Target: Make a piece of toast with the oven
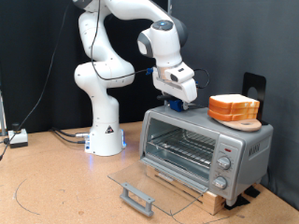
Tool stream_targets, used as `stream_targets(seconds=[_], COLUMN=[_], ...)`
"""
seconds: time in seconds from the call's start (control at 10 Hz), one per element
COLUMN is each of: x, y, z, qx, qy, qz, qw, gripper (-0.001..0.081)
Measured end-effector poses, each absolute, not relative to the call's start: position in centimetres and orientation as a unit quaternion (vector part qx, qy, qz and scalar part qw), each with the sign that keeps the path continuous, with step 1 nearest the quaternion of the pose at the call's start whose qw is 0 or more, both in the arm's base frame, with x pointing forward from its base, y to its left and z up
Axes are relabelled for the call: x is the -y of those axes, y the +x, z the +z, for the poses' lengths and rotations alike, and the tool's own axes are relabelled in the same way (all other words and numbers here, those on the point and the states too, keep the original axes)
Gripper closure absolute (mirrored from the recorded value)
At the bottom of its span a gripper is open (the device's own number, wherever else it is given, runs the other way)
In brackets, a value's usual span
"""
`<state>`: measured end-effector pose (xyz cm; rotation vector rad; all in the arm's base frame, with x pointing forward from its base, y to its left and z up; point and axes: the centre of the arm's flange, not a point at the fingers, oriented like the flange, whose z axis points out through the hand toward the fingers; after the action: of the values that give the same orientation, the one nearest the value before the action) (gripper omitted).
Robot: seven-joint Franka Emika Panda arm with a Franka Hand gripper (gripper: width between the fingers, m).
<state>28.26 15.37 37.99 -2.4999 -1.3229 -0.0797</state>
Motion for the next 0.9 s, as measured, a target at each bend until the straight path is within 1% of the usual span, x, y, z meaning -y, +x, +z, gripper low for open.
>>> stream_targets(seconds=[0.2,0.3,0.4,0.5,0.6,0.9], x=[-15.43,-15.46,-15.43,-15.35,-15.22,-14.94], y=[28.37,28.4,28.43,28.47,28.52,28.76], z=[38.14,38.2,38.22,38.2,38.07,37.66], qx=[0.459,0.458,0.457,0.455,0.453,0.447], qy=[-0.874,-0.874,-0.874,-0.875,-0.877,-0.879], qz=[-0.033,-0.035,-0.035,-0.035,-0.033,-0.027], qw=[0.158,0.159,0.16,0.16,0.16,0.163], gripper=[-0.0001,0.0119,0.0258,0.0258,0.0393,0.0411])
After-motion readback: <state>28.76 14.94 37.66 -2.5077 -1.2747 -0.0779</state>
